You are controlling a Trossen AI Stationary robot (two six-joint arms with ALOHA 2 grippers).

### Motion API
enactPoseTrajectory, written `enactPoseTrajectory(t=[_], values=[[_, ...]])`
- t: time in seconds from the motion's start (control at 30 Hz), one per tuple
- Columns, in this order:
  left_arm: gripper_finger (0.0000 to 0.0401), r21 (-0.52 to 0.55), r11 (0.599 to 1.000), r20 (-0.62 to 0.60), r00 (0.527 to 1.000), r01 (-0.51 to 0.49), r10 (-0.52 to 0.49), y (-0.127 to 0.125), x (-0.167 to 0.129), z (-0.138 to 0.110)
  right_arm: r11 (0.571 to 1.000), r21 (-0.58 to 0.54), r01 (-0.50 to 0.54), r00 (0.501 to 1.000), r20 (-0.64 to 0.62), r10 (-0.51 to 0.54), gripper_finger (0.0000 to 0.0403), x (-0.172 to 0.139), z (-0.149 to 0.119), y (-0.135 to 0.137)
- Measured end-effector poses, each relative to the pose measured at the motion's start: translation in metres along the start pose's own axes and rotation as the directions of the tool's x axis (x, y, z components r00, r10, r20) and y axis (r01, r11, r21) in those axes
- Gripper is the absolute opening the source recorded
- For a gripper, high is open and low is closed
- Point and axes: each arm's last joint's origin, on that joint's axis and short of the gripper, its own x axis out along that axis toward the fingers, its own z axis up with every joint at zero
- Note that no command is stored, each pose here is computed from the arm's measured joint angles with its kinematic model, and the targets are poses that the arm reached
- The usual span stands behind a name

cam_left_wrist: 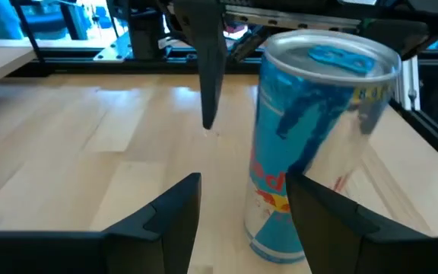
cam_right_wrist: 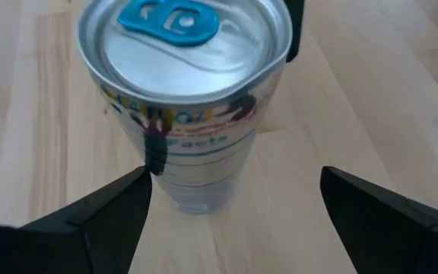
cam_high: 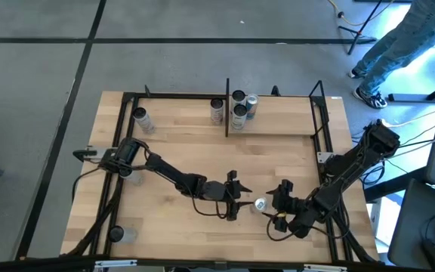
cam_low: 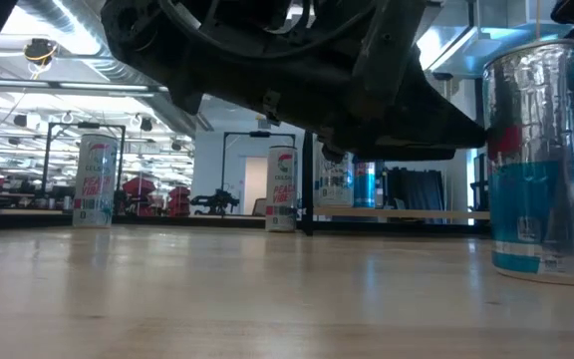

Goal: Place canned beverage on shelf
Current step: Put the blue soda can on the shelf aligned with the other blue soda can

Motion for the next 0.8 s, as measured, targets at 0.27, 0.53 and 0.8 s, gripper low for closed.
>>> enactPoseTrajectory(t=[0.27, 0.53, 0.8], values=[[0.0194, 0.007, 1.0, 0.001, 1.0, 0.013, -0.013, -0.005, -0.002, 0.0, 0.999, 0.014, 0.049, 0.997, -0.053, -0.049, 0.0365, 0.0, -0.005, -0.006], [0.0194, 0.004, 1.0, 0.004, 1.0, 0.026, -0.026, -0.006, -0.001, 0.0, 0.989, 0.052, 0.141, 0.989, -0.051, -0.138, 0.0365, 0.001, -0.005, -0.015], [0.0194, 0.0, 0.992, 0.001, 0.992, 0.123, -0.123, -0.008, -0.002, 0.0, 0.96, 0.08, 0.267, 0.959, -0.116, -0.257, 0.0365, -0.001, 0.003, -0.028]])
